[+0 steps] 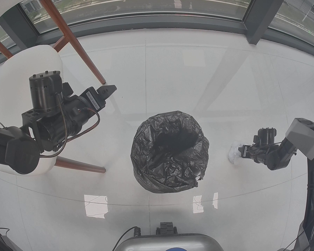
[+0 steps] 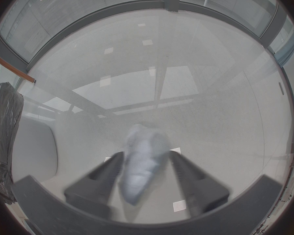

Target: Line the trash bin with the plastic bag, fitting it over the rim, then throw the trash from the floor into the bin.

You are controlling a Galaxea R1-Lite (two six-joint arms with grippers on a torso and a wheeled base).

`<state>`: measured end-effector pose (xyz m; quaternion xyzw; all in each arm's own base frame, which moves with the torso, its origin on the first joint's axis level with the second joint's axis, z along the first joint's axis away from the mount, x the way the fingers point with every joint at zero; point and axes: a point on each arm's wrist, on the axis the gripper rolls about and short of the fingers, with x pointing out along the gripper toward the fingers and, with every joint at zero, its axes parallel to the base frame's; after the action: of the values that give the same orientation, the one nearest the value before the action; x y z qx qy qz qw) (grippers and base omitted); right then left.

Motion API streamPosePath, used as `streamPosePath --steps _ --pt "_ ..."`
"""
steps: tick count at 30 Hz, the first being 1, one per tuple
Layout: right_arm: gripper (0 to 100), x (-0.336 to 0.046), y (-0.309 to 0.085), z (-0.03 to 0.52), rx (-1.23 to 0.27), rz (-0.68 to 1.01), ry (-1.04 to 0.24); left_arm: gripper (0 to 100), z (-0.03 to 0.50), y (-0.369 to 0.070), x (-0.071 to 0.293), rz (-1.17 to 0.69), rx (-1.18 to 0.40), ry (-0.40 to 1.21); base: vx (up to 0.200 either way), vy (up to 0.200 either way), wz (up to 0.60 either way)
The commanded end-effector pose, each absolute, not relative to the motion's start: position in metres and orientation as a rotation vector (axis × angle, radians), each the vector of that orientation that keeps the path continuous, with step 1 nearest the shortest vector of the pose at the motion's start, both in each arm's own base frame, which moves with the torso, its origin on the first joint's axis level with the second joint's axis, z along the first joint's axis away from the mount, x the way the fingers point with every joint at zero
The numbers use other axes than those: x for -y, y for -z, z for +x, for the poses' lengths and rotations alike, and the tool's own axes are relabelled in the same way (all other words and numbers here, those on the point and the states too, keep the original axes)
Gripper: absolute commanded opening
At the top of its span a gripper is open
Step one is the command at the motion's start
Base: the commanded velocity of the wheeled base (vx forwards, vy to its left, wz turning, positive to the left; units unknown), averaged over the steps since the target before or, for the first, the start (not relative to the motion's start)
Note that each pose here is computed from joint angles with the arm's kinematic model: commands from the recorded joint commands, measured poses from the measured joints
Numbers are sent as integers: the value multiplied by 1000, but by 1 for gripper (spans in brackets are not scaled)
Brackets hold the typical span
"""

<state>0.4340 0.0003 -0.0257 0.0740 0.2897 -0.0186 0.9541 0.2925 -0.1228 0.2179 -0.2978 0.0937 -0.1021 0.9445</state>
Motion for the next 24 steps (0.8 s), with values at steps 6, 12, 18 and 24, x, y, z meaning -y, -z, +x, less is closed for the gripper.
streamPosePath --steps 6,12,18,24 --pt "0 3 6 432 -553 205 59 100 291 -218 121 -608 -192 205 0 0 0" --pt "0 4 -57 415 -446 213 46 100 288 -216 120 -609 -199 202 0 0 0" --pt "0 -27 -158 360 -385 245 -61 100 273 -220 115 -614 -191 208 0 0 0" --pt "0 -125 -239 273 -449 429 -381 100 264 -221 110 -628 -190 206 0 0 0"
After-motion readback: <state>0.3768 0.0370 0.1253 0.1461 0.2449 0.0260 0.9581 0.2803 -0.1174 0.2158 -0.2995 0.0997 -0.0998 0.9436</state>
